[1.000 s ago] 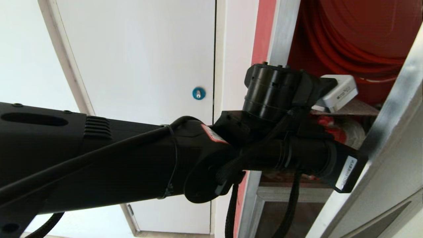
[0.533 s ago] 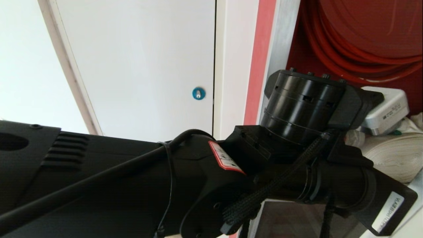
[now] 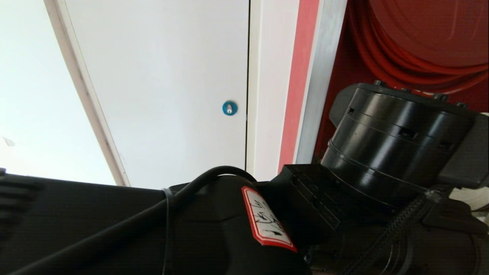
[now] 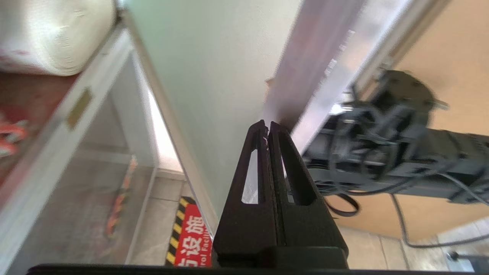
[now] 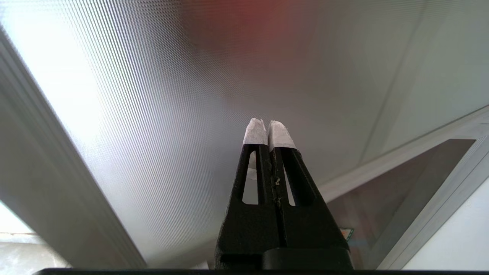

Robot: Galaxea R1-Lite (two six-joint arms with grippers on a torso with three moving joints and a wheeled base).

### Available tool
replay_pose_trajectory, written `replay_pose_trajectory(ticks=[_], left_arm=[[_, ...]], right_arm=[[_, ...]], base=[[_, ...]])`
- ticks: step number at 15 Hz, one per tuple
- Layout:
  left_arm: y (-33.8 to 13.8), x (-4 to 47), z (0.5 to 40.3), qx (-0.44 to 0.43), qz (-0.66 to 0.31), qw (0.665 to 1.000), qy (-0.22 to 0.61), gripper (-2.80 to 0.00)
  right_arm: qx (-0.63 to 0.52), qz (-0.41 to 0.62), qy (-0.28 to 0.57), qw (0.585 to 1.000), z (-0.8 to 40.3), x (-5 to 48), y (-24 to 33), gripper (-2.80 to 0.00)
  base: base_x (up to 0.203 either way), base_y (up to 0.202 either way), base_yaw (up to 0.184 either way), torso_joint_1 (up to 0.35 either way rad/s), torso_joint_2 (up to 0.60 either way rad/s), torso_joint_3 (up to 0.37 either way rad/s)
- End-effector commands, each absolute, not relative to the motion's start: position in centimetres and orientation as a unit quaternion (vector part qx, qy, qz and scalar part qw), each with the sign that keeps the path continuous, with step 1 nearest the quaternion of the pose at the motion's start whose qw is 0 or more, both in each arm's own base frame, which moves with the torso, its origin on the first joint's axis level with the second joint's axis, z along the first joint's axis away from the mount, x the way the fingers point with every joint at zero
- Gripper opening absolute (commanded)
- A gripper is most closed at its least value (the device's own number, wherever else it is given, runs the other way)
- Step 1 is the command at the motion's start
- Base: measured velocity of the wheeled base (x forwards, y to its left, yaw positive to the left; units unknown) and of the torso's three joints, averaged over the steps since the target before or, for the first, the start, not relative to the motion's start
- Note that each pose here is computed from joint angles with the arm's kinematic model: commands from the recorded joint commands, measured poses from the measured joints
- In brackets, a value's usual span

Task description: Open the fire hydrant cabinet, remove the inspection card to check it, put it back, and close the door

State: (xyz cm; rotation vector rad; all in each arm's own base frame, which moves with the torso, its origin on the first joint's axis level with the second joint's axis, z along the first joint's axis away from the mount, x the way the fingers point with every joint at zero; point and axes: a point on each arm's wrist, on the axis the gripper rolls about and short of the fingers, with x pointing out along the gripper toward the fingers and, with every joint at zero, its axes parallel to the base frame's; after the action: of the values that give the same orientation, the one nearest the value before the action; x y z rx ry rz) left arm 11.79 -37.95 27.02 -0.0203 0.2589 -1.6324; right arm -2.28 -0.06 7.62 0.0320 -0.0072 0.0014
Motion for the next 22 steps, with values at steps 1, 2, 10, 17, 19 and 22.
replay_pose_trajectory(ticks=[1,2,10,17,19,22], left_arm=[[-38.1,11.3,27.0,-0.009,-0.731,0.672,0.116,-2.80],[-38.1,11.3,26.9,-0.008,-0.730,0.673,0.117,-2.80],[-37.9,11.5,25.8,-0.001,-0.725,0.676,0.133,-2.80],[-33.6,17.4,24.4,-0.001,-0.653,0.739,0.164,-2.80],[-30.4,20.2,23.5,-0.004,-0.609,0.772,0.182,-2.80],[-25.3,22.8,22.0,-0.013,-0.548,0.813,0.197,-2.80]], right_arm=[[0.016,0.001,-0.002,1.000,7.5,-2.2,-0.1,-2.80],[0.016,0.001,-0.002,1.000,7.6,-2.3,-0.1,-2.80],[0.016,0.001,-0.002,1.000,7.5,-2.2,-0.1,-2.80],[0.016,0.001,-0.002,1.000,7.5,-2.2,-0.1,-2.80],[0.016,0.001,-0.002,1.000,7.5,-2.2,-0.1,-2.80],[0.016,0.001,-0.002,1.000,7.5,-2.2,-0.1,-2.80]], base=[[0.000,0.000,0.000,0.000,0.00,0.000],[0.000,0.000,0.000,0.000,0.00,0.000],[0.000,0.000,0.000,0.000,0.00,0.000],[0.000,0.000,0.000,0.000,0.00,0.000],[0.000,0.000,0.000,0.000,0.00,0.000],[0.000,0.000,0.000,0.000,0.00,0.000]])
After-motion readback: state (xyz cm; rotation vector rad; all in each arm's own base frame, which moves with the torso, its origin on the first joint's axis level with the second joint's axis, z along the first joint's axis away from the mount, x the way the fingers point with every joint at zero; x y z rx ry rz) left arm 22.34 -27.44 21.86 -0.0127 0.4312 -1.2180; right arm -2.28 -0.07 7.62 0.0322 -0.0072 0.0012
